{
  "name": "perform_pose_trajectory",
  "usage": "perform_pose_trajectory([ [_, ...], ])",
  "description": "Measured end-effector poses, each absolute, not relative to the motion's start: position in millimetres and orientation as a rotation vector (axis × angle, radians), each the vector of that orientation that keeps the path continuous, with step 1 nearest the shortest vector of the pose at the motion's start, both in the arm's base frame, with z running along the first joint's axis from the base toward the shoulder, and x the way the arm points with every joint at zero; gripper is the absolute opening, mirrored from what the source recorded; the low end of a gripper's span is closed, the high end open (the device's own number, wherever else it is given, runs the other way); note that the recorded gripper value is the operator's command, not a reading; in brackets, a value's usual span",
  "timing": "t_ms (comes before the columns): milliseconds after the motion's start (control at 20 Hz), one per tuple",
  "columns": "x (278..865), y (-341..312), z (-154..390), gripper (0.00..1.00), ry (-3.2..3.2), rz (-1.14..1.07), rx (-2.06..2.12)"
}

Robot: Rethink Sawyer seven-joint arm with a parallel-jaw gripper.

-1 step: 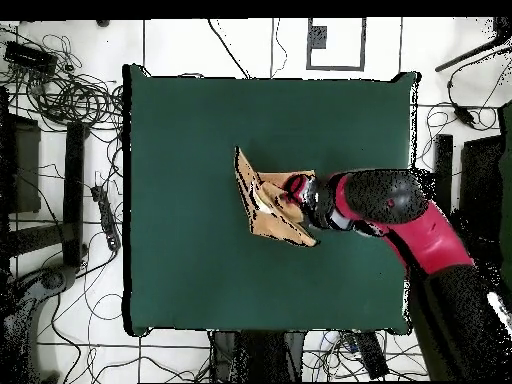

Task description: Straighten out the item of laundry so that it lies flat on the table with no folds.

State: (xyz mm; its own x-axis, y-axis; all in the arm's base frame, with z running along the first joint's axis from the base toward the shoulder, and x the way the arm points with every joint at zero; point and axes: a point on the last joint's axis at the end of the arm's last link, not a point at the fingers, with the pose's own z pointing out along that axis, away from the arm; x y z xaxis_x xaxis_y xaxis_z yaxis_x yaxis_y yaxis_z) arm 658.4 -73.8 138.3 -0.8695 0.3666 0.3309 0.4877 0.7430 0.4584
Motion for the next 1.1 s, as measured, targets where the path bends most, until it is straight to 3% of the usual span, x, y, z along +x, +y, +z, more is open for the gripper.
perform_pose_trajectory([
  [450, 712, -73, 132, 0.00, -2.632, -1.010, -0.732],
  [1100, 715, -38, 121, 0.00, -2.733, -1.015, -0.799],
])
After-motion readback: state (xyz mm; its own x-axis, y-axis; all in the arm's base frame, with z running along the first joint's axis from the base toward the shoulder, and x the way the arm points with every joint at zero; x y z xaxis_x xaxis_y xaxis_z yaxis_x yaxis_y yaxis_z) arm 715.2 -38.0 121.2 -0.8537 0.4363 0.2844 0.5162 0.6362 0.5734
